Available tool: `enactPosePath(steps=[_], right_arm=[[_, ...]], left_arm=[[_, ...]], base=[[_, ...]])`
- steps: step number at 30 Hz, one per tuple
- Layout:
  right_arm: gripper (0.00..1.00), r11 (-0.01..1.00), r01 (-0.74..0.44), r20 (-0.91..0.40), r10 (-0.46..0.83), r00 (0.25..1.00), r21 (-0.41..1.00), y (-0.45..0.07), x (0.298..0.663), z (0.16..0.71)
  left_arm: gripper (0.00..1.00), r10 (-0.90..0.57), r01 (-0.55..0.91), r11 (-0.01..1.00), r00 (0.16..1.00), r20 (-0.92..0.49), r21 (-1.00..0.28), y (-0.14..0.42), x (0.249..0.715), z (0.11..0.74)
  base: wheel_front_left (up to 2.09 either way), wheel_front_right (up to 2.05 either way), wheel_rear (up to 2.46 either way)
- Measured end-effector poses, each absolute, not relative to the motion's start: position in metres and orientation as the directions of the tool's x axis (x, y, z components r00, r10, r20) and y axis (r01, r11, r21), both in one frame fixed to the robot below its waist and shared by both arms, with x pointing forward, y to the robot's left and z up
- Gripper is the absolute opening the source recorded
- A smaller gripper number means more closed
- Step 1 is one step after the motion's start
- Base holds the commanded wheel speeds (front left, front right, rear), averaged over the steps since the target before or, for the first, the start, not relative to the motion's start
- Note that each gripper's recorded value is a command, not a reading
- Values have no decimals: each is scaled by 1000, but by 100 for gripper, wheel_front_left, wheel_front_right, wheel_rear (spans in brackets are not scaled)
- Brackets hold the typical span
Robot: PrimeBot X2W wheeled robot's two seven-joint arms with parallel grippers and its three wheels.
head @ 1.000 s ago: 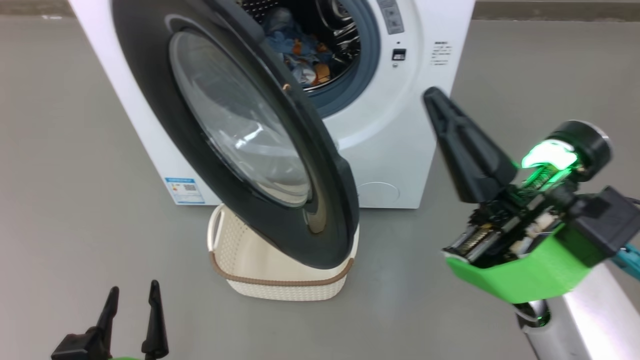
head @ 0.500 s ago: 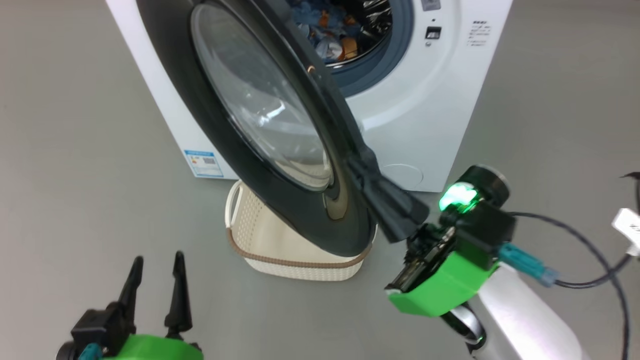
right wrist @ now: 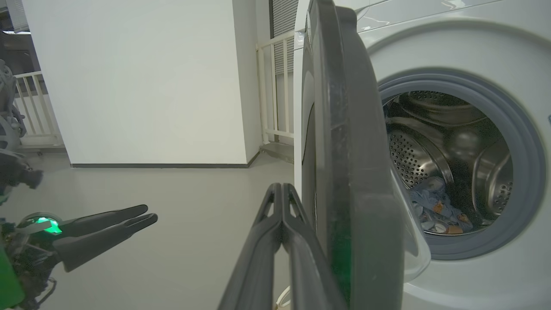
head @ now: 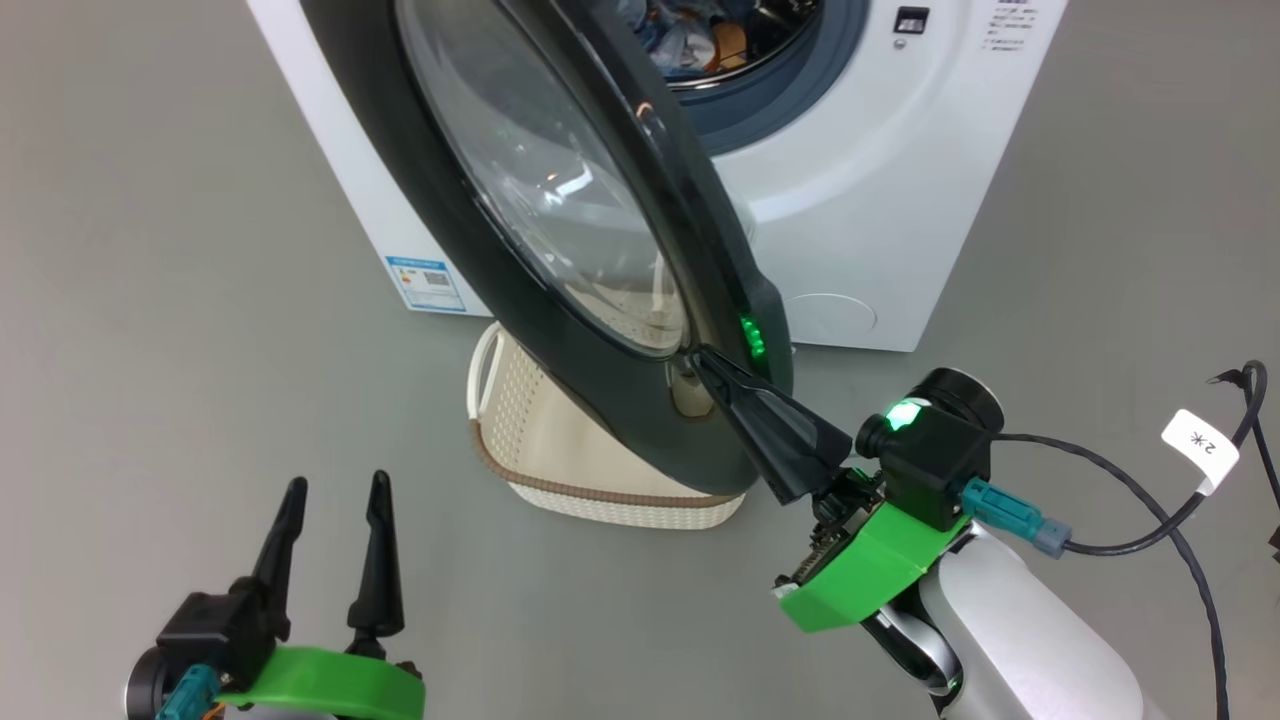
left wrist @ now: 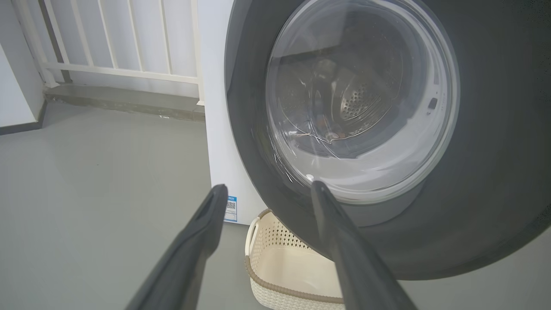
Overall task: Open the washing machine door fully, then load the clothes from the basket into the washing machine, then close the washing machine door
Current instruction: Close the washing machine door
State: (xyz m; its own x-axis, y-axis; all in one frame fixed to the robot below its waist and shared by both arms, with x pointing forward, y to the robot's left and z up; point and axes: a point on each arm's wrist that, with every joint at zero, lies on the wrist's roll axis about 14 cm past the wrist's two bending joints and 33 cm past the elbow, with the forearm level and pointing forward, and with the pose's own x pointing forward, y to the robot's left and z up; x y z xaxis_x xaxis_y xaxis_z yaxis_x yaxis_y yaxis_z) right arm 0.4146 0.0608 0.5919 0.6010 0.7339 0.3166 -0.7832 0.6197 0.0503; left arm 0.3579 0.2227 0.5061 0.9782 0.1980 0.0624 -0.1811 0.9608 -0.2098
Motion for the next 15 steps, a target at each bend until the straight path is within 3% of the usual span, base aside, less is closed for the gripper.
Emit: enactPosePath(steps=[15], right_arm=[[0,616,-781,259,741,619,105,66,429,562]], left_arm=[[100,242,-227,953,969,55,-201,232,360,505]], base=[[0,0,0]])
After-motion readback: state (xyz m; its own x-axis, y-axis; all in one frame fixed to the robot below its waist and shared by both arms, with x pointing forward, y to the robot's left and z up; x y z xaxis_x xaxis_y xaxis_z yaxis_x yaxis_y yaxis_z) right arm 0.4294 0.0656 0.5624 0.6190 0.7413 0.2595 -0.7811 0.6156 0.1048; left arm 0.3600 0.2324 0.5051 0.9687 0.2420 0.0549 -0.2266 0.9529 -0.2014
